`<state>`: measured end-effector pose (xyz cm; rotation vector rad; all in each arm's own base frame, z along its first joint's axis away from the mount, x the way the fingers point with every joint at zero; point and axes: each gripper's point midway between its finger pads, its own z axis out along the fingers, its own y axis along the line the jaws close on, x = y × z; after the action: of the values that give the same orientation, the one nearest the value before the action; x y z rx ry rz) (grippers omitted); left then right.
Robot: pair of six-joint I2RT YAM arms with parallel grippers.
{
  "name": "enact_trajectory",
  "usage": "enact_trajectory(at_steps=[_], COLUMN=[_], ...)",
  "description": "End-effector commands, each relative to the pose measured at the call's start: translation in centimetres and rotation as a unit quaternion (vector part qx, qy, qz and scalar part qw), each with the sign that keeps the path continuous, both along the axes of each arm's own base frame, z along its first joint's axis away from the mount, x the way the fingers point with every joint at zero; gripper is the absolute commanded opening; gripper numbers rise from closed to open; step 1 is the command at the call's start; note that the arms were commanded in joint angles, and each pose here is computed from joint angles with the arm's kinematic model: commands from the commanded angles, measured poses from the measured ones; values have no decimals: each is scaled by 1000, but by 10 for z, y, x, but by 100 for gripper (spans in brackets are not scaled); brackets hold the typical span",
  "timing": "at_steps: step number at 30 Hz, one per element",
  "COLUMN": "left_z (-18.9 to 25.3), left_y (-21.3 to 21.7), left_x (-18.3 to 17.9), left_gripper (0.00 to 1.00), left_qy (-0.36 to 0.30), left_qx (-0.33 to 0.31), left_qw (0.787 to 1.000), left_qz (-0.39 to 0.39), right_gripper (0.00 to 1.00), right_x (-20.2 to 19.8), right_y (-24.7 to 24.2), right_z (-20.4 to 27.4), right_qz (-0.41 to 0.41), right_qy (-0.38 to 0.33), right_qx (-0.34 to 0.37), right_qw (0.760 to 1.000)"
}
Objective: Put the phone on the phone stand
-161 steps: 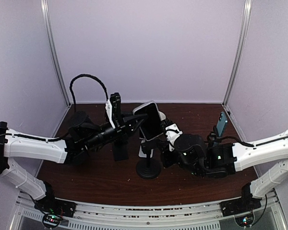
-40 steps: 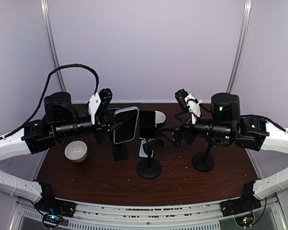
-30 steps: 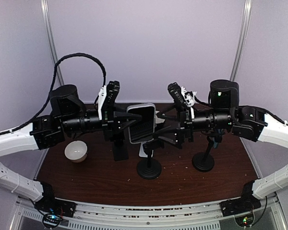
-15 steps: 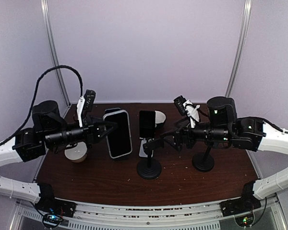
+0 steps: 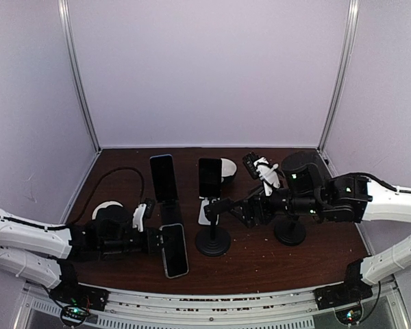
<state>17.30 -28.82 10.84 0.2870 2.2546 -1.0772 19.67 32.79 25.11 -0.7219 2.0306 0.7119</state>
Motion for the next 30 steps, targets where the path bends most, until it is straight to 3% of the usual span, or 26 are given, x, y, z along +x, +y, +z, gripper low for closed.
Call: enact_trajectory(at_steps=[1,4,8,12,17,21,23,28,30], left_z=[32,7,-22,-25,3,52,68,77,99], left_y=[-17,-14,-8,-8,15,52,44,4,-25], left_x=[18,19,18,18,26,30,30,30,21], left_gripper=[4,13,39,54,66,78,87,90,90], left_qy=[-12,27,72,70,-8,-108,-134,-155,-206], left_qx=[-128,-138,-141,-123,-11,91,105,164,153], left_qw=[991,988,983,985,988,963,962,959,957], left_qz=[41,65,92,101,156,230,212,175,139], right_gripper=[90,89,88,83,76,71,68,65,62], right_x=[6,8,13,16,17,19,22,28,29], right_y=[-6,-3,-5,-3,5,11,12,15,14], right_z=[-19,-21,-20,-22,-21,-21,-19,-19,-18], right_qz=[-27,-30,-44,-50,-50,-53,-58,-69,-74], right_qy=[15,17,12,9,-1,-15,-22,-30,-30], right_qx=[-29,-38,-36,-37,-33,-32,-32,-39,-36], right_qw=[999,999,998,998,998,998,998,996,996])
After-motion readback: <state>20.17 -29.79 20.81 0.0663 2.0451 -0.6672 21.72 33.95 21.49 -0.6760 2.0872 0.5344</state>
